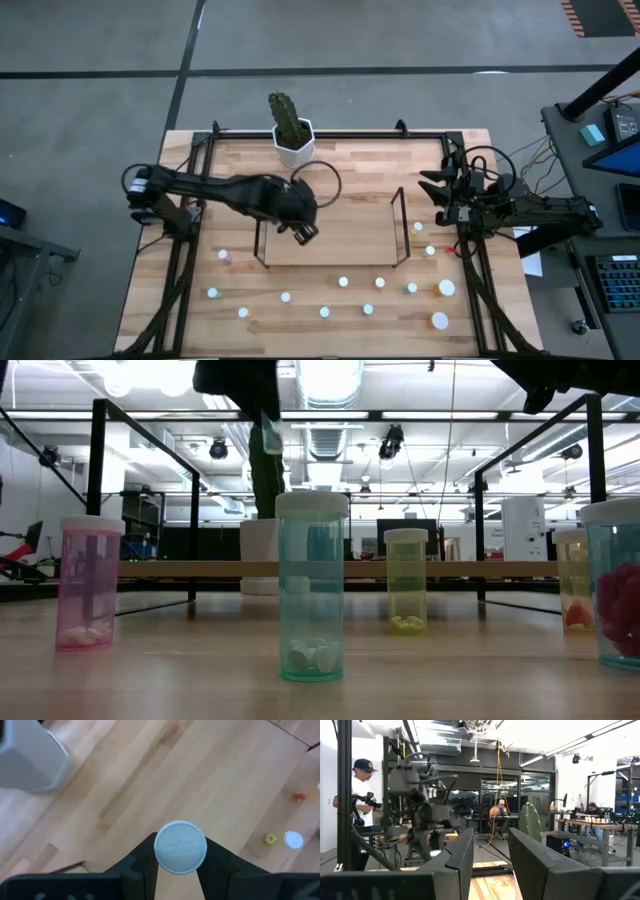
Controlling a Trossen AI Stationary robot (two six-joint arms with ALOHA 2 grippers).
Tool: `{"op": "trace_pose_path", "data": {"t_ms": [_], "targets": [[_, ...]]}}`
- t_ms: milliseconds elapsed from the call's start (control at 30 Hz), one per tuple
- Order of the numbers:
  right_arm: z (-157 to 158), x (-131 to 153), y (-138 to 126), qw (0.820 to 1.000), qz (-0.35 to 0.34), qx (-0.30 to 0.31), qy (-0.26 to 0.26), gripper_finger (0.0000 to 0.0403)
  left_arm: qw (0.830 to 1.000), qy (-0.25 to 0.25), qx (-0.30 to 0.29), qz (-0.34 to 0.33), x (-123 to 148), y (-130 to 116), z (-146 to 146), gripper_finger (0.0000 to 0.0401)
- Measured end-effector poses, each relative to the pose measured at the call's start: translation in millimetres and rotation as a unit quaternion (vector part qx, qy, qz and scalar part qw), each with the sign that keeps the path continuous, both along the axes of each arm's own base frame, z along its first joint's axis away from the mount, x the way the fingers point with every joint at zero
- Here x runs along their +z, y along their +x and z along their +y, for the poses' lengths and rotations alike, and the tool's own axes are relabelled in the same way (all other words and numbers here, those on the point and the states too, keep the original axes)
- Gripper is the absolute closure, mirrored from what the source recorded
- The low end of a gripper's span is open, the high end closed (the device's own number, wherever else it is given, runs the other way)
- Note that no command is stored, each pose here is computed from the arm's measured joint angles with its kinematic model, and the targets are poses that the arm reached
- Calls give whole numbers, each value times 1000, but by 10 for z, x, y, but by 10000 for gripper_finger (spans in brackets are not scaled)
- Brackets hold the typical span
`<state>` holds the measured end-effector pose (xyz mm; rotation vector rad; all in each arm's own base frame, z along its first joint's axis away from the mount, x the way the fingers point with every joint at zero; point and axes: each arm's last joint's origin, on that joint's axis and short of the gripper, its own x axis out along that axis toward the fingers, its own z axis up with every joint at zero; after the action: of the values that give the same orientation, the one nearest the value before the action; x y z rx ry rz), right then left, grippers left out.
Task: Pick and place medicine bottles onto shelf by color
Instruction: Put the green pill bottle on the shelf
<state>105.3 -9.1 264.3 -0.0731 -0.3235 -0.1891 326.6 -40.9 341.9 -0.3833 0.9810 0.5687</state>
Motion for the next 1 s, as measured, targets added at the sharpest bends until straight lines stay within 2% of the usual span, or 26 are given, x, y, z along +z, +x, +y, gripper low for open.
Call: {"op": "trace_pose_path", "data": {"t_ms": [200,500,800,1000], "targets": [[0,0,0,1000,0,0,0,291,999,-25,43,14,-257,171,-184,308],[0,-7,1,1000,3,4,10,291,996,-21,42,74,-682,396,-276,308],[0,-13,3,1000,6,4,11,291,997,-16,44,55,-750,455,-283,308],[0,-13,2,1000,5,4,11,291,998,-30,37,51,-908,451,-225,308]]}}
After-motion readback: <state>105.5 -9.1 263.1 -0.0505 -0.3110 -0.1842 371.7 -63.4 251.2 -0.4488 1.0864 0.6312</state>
